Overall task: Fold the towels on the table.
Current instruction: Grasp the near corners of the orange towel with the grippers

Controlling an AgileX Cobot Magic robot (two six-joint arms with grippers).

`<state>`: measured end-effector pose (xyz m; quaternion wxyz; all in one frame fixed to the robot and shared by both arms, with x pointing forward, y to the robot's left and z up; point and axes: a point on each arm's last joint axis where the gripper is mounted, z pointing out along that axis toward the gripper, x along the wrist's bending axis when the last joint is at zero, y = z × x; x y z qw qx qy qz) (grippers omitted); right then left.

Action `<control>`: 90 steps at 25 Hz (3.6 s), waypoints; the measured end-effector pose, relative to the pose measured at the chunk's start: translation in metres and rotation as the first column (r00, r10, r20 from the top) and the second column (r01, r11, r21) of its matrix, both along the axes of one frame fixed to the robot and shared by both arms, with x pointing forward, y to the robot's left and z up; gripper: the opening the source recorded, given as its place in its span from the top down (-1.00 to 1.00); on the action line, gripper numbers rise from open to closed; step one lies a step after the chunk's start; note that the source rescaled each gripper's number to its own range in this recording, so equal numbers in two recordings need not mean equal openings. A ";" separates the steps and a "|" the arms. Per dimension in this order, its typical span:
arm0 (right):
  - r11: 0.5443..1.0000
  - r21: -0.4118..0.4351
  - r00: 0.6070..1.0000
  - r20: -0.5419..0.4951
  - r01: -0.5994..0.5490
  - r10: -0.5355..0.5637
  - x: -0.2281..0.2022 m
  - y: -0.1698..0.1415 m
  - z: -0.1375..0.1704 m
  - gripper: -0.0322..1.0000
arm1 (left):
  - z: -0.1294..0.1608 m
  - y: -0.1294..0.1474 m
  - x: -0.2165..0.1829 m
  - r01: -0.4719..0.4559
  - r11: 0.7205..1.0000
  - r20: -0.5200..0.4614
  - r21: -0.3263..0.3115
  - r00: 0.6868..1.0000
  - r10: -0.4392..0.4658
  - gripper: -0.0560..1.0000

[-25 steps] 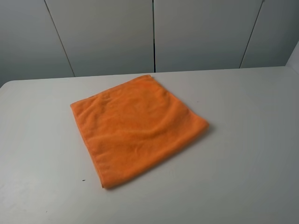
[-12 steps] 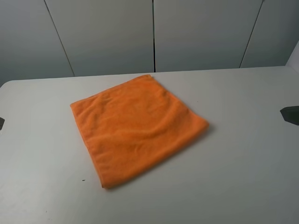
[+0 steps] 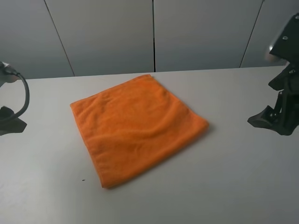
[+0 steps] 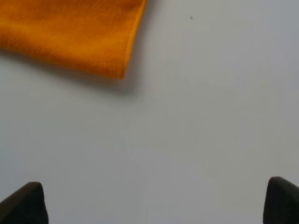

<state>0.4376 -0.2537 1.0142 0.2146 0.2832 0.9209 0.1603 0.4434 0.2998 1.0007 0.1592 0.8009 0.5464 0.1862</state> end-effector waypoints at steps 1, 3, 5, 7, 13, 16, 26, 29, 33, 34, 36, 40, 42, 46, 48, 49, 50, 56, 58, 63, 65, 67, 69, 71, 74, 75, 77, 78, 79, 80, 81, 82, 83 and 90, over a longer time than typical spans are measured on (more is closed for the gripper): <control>0.999 -0.020 0.999 -0.013 -0.030 0.030 0.006 0.001 -0.003 -1.00 | -0.004 -0.002 0.003 0.021 1.000 -0.011 0.007 1.000 -0.021 -1.00; 0.995 -0.054 0.996 -0.035 -0.087 0.085 0.016 0.003 -0.008 -1.00 | -0.010 -0.009 0.006 0.092 0.995 -0.032 0.032 0.995 -0.091 -1.00; 0.986 -0.081 0.988 -0.077 -0.142 0.136 0.025 0.005 -0.018 -1.00 | -0.016 -0.020 0.009 0.186 0.980 -0.055 0.066 0.982 -0.183 -1.00; 0.974 -0.099 0.974 -0.115 -0.206 0.195 0.032 0.007 -0.028 -1.00 | -0.021 -0.030 0.010 0.265 0.959 -0.078 0.098 0.963 -0.258 -1.00; 0.898 -0.134 0.902 -0.169 -0.420 0.397 0.049 0.025 -0.044 -1.00 | -0.033 -0.062 0.007 0.401 0.911 -0.146 0.099 0.911 -0.385 -1.00; 0.837 -0.151 0.847 -0.175 -0.526 0.501 0.053 0.045 -0.047 -1.00 | -0.038 -0.079 0.001 0.470 0.877 -0.187 0.097 0.874 -0.448 -1.00; 0.678 -0.216 0.710 -0.281 -0.702 0.645 0.056 0.073 -0.078 -1.00 | -0.076 -0.115 -0.011 0.518 0.848 -0.383 0.114 0.811 -0.443 -1.00; 0.653 -0.236 0.693 -0.301 -0.720 0.655 0.060 0.074 -0.087 -1.00 | -0.085 -0.127 -0.015 0.541 0.830 -0.416 0.137 0.792 -0.448 -1.00; 0.623 -0.259 0.674 -0.321 -0.738 0.665 0.070 0.076 -0.096 -1.00 | -0.089 -0.143 -0.012 0.499 0.855 -0.378 0.141 0.825 -0.420 -1.00; 0.619 -0.264 0.673 -0.320 -0.740 0.667 0.075 0.078 -0.097 -1.00 | -0.087 -0.147 -0.009 0.478 0.868 -0.365 0.136 0.838 -0.405 -1.00; 0.614 -0.275 0.672 -0.311 -0.740 0.671 0.085 0.082 -0.096 -1.00 | -0.081 -0.153 -0.002 0.453 0.882 -0.347 0.131 0.854 -0.387 -1.00; 0.580 -0.290 0.649 -0.339 -0.761 0.681 0.102 0.088 -0.101 -1.00 | -0.068 -0.166 0.015 0.427 0.894 -0.336 0.135 0.869 -0.364 -1.00; 0.555 -0.301 0.631 -0.361 -0.776 0.687 0.108 0.089 -0.108 -1.00 | -0.068 -0.172 0.022 0.413 0.900 -0.357 0.144 0.869 -0.342 -1.00; 0.510 -0.305 0.594 -0.409 -0.804 0.693 0.111 0.088 -0.122 -1.00 | -0.081 -0.179 0.028 0.380 0.909 -0.435 0.169 0.857 -0.278 -1.00; 0.507 -0.304 0.591 -0.414 -0.807 0.692 0.111 0.087 -0.124 -1.00 | -0.090 -0.184 0.024 0.392 0.903 -0.473 0.174 0.838 -0.272 -1.00; 0.509 -0.304 0.593 -0.414 -0.805 0.691 0.112 0.086 -0.124 -1.00 | -0.092 -0.188 0.021 0.406 0.897 -0.481 0.174 0.830 -0.282 -1.00; 0.508 -0.306 0.593 -0.415 -0.805 0.690 0.112 0.086 -0.124 -1.00 | -0.094 -0.193 0.016 0.431 0.886 -0.490 0.171 0.818 -0.303 -1.00; 0.499 -0.307 0.586 -0.417 -0.810 0.695 0.115 0.082 -0.125 -1.00 | -0.095 -0.215 0.003 0.500 0.855 -0.442 0.137 0.804 -0.399 -1.00; 0.496 -0.308 0.583 -0.414 -0.812 0.699 0.115 0.082 -0.125 -1.00 | -0.097 -0.216 0.004 0.493 0.861 -0.423 0.124 0.811 -0.403 -1.00; 0.509 -0.271 0.576 -0.390 -0.817 0.718 0.113 0.086 -0.125 -1.00 | -0.101 -0.216 0.001 0.472 0.877 -0.410 0.093 0.820 -0.398 -1.00; 0.510 -0.239 0.563 -0.382 -0.826 0.733 0.112 0.088 -0.126 -1.00 | -0.102 -0.216 -0.001 0.457 0.886 -0.418 0.078 0.822 -0.387 -1.00; 0.506 -0.213 0.548 -0.378 -0.836 0.746 0.110 0.090 -0.126 -1.00 | -0.102 -0.217 -0.002 0.445 0.893 -0.421 0.065 0.824 -0.379 -1.00; 0.496 -0.197 0.532 -0.377 -0.846 0.758 0.109 0.091 -0.126 -1.00 | -0.102 -0.218 -0.002 0.444 0.894 -0.417 0.060 0.825 -0.381 -1.00; 0.485 -0.193 0.521 -0.378 -0.853 0.765 0.108 0.091 -0.126 -1.00 | -0.102 -0.219 -0.002 0.443 0.895 -0.414 0.057 0.826 -0.382 -1.00; 0.485 -0.184 0.517 -0.373 -0.855 0.770 0.108 0.092 -0.125 -1.00 | -0.104 -0.220 -0.004 0.452 0.891 -0.401 0.051 0.826 -0.396 -1.00; 0.484 -0.183 0.516 -0.372 -0.855 0.771 0.108 0.092 -0.125 -1.00 | -0.106 -0.221 -0.007 0.461 0.886 -0.399 0.051 0.822 -0.405 -1.00; 0.483 -0.182 0.515 -0.373 -0.856 0.772 0.108 0.092 -0.126 -1.00 | -0.110 -0.220 -0.013 0.478 0.876 -0.402 0.056 0.814 -0.419 -1.00; 0.482 -0.181 0.513 -0.374 -0.857 0.773 0.108 0.092 -0.127 -1.00 | -0.111 -0.220 -0.014 0.479 0.876 -0.400 0.054 0.814 -0.421 -1.00; 0.482 -0.180 0.512 -0.376 -0.858 0.772 0.108 0.092 -0.127 -1.00 | -0.112 -0.219 -0.015 0.479 0.876 -0.402 0.054 0.813 -0.420 -1.00; 0.481 -0.177 0.511 -0.379 -0.858 0.772 0.108 0.092 -0.129 -1.00 | -0.112 -0.218 -0.015 0.479 0.876 -0.402 0.054 0.813 -0.420 -1.00; 0.481 -0.174 0.509 -0.384 -0.859 0.771 0.108 0.092 -0.131 -1.00 | -0.113 -0.218 -0.016 0.480 0.876 -0.402 0.054 0.813 -0.421 -1.00; 0.480 -0.171 0.506 -0.387 -0.861 0.771 0.108 0.092 -0.132 -1.00 | -0.113 -0.218 -0.016 0.480 0.876 -0.402 0.054 0.813 -0.421 -1.00; 0.479 -0.167 0.504 -0.393 -0.862 0.769 0.108 0.092 -0.134 -1.00 | -0.114 -0.217 -0.016 0.479 0.877 -0.402 0.052 0.814 -0.420 -1.00; 0.478 -0.167 0.503 -0.394 -0.862 0.769 0.109 0.093 -0.140 -1.00 | -0.114 -0.220 -0.013 0.480 0.876 -0.358 0.047 0.827 -0.434 -1.00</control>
